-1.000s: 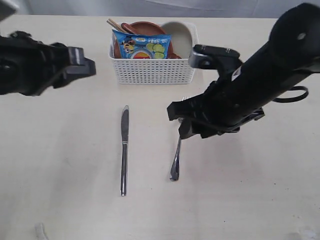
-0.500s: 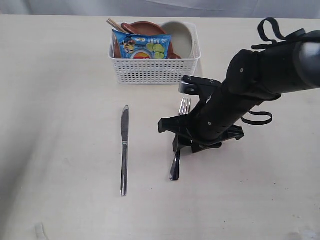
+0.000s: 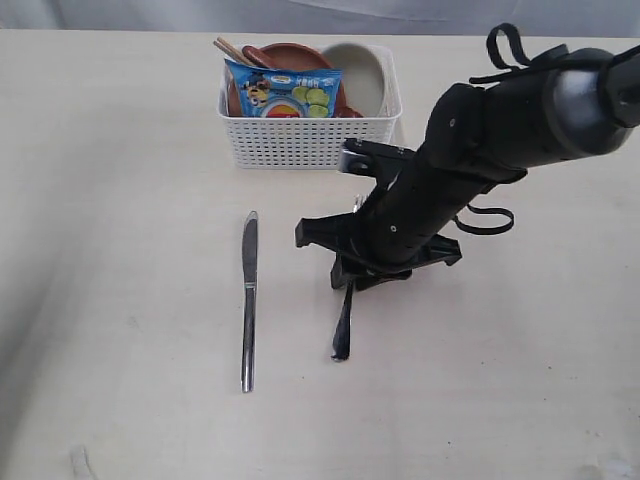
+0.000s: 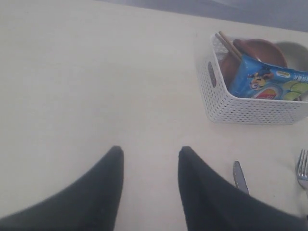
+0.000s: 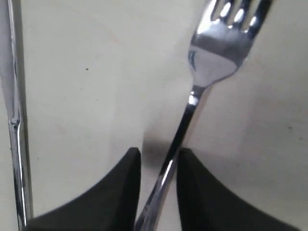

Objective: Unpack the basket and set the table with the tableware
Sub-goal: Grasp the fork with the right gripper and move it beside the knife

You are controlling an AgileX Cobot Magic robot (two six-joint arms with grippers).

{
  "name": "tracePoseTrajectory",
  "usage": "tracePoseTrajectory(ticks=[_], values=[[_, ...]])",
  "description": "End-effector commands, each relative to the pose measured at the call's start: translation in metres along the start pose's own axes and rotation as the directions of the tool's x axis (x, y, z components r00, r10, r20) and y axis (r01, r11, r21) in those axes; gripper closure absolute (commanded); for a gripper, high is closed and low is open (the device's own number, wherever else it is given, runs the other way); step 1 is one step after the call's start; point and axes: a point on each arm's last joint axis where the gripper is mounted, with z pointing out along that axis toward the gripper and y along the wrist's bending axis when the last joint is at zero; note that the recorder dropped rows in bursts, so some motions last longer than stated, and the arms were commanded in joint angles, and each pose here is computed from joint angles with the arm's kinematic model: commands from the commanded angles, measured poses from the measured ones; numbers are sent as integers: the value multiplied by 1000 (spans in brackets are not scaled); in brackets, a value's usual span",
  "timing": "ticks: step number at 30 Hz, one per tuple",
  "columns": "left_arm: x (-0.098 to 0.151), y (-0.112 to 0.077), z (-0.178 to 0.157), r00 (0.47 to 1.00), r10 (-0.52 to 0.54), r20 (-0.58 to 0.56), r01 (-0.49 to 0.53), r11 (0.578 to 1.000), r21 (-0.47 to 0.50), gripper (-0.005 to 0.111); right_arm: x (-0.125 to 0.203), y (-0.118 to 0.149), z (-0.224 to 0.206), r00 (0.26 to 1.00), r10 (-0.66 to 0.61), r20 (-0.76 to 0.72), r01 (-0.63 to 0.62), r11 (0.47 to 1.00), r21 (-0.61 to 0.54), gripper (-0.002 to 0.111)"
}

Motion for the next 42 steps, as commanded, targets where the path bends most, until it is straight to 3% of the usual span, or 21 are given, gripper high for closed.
tracePoseTrajectory(ticks=[1, 2, 8, 18, 26, 32, 42], values=[[1, 0, -1, 1000, 2, 0, -2, 1000, -3, 70, 6, -2, 6, 996, -39, -76, 40, 999, 6, 104], [1, 0, -1, 1000, 2, 0, -2, 1000, -3, 70, 7, -1, 5, 996, -40, -85, 40, 999, 4, 108], [1, 0, -1, 1000, 6, 4, -6, 1000, -4, 70, 19, 13, 9, 989, -55, -137, 53, 998, -16, 109], [2, 0, -1, 1000, 4, -9, -4, 1000, 1, 70, 32, 45, 17, 995, -29, -97, 21, 996, -83, 109], [2, 0, -1, 1000, 3, -15, -3, 1000, 4, 70, 3, 74, 2, 999, -36, -14, 33, 988, -153, 109], [2, 0, -1, 1000, 3, -15, -3, 1000, 4, 70, 1, 72, 18, 993, -65, -99, 53, 992, -114, 109], [2, 0, -1, 1000, 3, -15, -3, 1000, 4, 70, -1, 67, 19, 994, -69, -84, 65, 996, -54, 109]])
